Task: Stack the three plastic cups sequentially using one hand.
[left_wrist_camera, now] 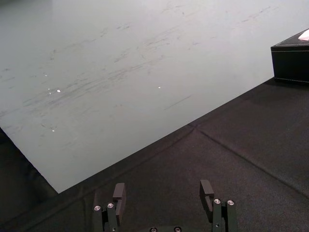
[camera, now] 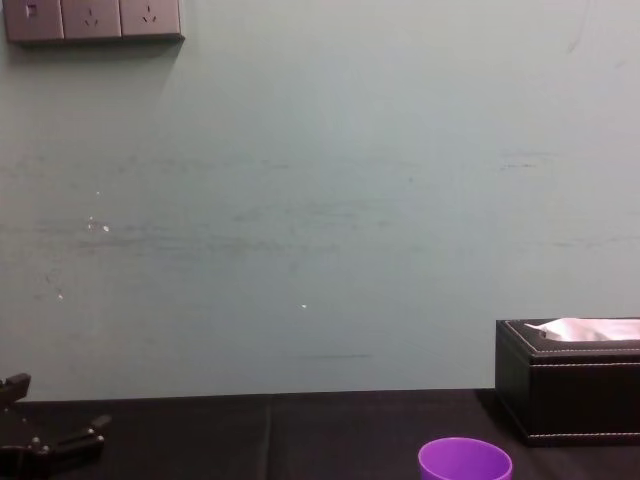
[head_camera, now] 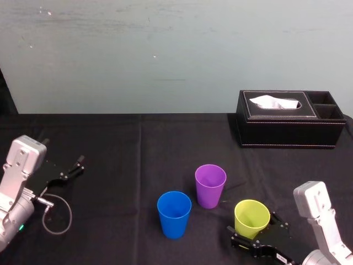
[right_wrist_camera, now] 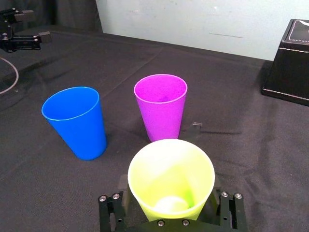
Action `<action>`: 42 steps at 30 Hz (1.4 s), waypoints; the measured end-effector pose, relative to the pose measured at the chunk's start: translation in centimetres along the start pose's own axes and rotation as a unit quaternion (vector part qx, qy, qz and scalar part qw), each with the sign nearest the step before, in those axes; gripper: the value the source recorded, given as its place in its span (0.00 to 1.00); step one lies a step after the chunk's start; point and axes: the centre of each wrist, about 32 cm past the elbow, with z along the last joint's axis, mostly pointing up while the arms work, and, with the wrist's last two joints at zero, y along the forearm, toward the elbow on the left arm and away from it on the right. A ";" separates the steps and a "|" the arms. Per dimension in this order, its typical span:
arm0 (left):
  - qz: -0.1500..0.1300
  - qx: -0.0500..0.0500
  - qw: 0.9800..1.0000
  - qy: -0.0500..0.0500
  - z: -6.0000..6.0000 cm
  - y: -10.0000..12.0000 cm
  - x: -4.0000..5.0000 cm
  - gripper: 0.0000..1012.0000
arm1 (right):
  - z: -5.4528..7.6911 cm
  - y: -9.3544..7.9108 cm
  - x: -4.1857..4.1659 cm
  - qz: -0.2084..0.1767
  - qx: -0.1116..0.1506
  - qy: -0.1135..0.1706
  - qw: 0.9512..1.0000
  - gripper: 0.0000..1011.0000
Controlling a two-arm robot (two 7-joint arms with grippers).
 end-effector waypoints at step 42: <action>0.000 0.000 1.000 0.000 0.0 0.0 0.00 0.99 | 8.1 0.8 2.39 -0.002 0.058 -0.016 0.998 0.72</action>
